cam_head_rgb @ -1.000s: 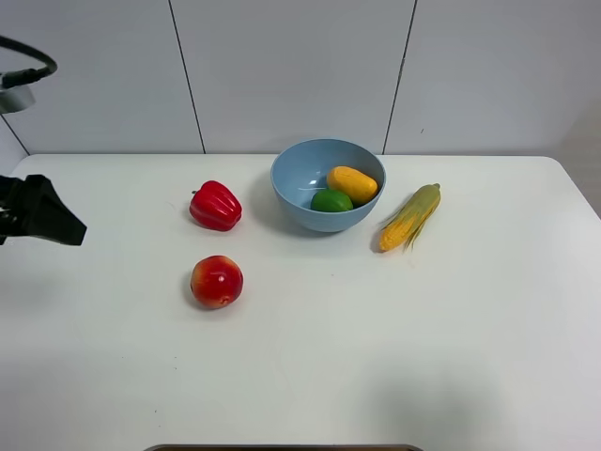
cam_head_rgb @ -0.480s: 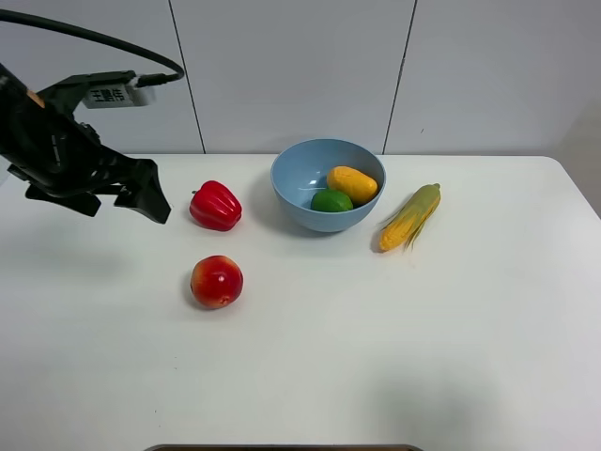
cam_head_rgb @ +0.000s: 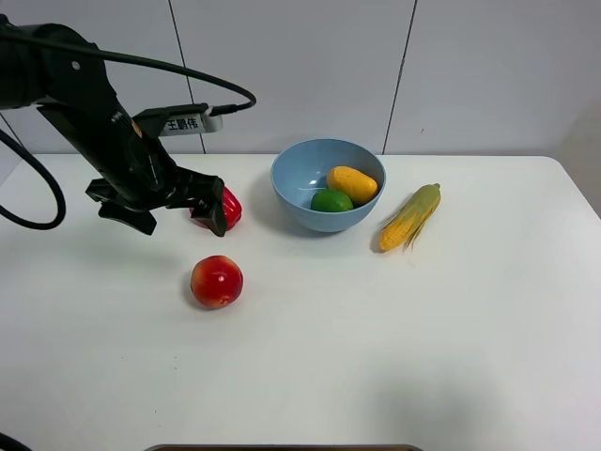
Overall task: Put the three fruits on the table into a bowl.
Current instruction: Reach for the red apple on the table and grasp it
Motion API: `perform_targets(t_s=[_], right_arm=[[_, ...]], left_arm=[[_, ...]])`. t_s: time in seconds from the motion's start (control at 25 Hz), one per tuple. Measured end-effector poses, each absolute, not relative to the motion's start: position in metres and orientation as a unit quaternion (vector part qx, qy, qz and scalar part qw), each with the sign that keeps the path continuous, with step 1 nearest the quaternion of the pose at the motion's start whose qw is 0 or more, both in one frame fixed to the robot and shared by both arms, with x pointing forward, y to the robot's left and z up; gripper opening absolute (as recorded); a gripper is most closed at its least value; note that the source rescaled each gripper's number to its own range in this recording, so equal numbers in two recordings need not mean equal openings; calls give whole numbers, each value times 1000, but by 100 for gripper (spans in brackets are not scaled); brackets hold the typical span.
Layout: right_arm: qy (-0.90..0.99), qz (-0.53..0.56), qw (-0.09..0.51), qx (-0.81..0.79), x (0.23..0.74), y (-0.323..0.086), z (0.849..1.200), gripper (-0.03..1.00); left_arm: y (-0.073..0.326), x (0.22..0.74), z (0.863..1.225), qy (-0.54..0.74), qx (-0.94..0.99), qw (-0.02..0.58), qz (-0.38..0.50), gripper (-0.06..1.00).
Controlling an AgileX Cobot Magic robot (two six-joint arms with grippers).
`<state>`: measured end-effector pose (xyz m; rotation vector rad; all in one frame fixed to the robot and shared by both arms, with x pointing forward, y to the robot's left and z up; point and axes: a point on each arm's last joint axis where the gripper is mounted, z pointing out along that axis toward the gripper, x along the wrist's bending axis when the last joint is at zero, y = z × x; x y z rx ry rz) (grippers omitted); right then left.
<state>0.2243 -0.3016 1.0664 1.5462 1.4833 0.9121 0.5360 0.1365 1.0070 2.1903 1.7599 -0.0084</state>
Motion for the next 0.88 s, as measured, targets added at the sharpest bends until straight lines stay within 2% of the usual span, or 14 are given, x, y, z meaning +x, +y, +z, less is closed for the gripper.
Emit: perform_targets(t_s=[0.36, 0.88], right_arm=[[585, 360, 395, 610, 224, -302, 1066, 61], [585, 360, 395, 610, 224, -302, 1066, 61]], left_arm=[[127, 544, 969, 625, 772, 119, -22, 100], [123, 552, 945, 634, 765, 111, -24, 100]])
